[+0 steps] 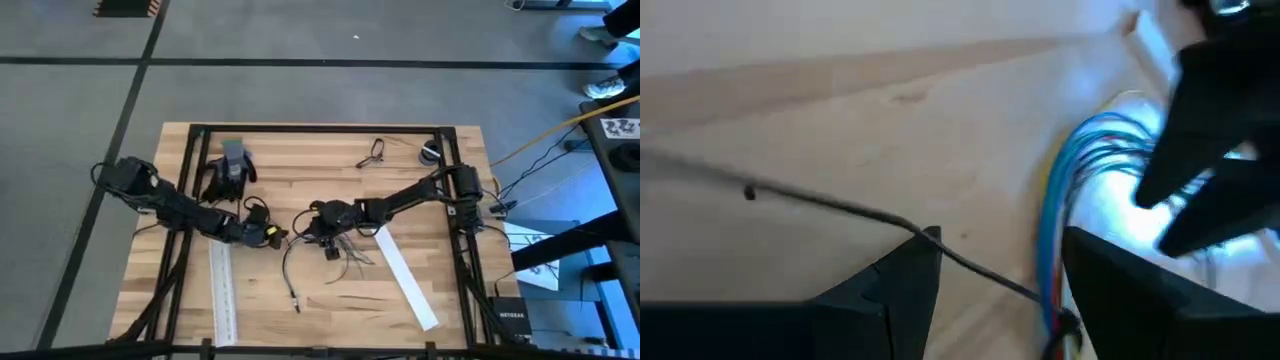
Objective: Ziptie cables
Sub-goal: Put the black zip tie on the cable wires
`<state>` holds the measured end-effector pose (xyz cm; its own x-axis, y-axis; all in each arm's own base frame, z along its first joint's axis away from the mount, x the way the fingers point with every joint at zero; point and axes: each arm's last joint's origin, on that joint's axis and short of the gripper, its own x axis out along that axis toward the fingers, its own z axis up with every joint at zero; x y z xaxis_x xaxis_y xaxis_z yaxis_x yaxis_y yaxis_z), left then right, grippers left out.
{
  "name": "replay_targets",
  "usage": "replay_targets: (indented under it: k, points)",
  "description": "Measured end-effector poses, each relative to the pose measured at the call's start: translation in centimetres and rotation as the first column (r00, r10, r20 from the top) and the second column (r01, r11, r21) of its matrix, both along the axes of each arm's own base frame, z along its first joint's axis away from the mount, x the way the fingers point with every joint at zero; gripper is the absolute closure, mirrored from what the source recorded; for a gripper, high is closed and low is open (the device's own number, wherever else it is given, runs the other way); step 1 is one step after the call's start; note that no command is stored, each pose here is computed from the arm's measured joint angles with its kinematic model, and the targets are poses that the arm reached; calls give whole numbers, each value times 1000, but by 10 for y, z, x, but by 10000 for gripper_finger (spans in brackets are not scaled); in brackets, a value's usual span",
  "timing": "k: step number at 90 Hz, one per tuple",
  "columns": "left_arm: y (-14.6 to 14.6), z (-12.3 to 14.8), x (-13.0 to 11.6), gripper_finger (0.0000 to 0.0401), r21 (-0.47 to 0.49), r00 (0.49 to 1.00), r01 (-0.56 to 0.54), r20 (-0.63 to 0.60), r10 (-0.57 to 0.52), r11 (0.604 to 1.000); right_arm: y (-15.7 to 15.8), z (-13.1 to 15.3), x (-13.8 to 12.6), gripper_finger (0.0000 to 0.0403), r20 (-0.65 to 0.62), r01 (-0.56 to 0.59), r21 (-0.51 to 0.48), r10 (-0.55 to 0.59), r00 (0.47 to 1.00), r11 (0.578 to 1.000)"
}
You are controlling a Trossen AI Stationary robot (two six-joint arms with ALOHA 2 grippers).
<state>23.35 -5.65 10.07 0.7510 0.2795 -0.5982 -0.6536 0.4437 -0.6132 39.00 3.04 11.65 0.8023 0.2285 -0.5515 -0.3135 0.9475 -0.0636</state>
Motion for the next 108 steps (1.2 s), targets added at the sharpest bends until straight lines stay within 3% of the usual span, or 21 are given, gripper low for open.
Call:
replay_targets:
  k: [15, 35, 40, 55, 68, 84, 108]
  points:
    - [-3, 1, 17, 232, 72, 999, 43, -24, -42, 996, 0, -2, -2, 292, -24, -11, -18, 11, 1000, 1000]
    - [-8, 8, 28, 372, 174, 981, 191, -76, -181, 966, 0, -6, -4, 292, -74, -13, -22, 12, 997, 1000]
    - [-8, 9, 27, 391, 203, 974, 220, -93, -205, 954, 0, -7, -5, 292, -84, -14, -22, 12, 996, 1000]
    - [-9, 19, 26, 400, 283, 957, 289, -114, -267, 914, 1, -7, -6, 292, -96, -19, -4, 18, 995, 1000]
    - [-8, 33, 25, 401, 347, 947, 320, -97, -306, 881, 2, -3, 1, 292, -12, -6, 85, 7, 1000, 996]
    - [-8, 42, 24, 401, 403, 939, 339, -97, -329, 850, 6, -15, 9, 292, 33, 96, 227, -106, 994, 969]
    - [-7, 42, 24, 401, 459, 922, 384, -143, -360, 801, 34, -18, 8, 292, 73, 301, 176, -317, 946, 937]
